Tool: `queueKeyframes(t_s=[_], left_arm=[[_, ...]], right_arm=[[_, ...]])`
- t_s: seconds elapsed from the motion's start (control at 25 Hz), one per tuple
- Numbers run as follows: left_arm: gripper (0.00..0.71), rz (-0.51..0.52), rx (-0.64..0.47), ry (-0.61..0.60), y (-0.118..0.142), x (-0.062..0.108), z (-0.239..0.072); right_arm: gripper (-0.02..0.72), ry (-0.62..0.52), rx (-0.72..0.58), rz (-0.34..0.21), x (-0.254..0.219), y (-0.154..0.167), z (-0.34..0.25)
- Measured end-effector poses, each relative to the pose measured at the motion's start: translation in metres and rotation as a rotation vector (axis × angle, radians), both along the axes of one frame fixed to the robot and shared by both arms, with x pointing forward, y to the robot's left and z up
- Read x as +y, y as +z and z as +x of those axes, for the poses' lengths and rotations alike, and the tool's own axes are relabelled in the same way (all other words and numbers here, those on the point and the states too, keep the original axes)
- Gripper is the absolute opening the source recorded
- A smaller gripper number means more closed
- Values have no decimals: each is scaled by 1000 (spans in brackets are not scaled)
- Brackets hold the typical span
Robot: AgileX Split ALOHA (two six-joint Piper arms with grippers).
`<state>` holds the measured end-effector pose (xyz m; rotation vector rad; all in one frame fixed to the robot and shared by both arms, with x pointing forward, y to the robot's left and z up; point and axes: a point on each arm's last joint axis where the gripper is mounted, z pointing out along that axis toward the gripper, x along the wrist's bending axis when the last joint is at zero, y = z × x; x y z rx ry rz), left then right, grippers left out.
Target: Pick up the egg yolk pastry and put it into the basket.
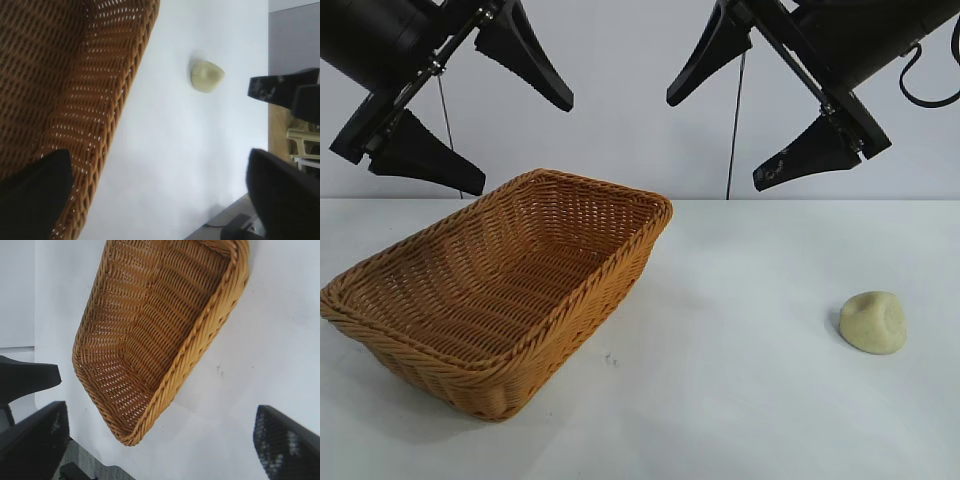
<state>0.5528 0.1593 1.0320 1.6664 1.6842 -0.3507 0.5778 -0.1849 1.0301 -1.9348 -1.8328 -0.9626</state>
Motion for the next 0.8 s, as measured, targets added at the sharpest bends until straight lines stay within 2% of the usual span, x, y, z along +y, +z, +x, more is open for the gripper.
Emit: queueKeyframes(t_s=[0.8], left_arm=[[692, -2, 0, 1, 0, 0, 0]], right_arm=[[694, -15, -15, -3, -1, 0, 2]])
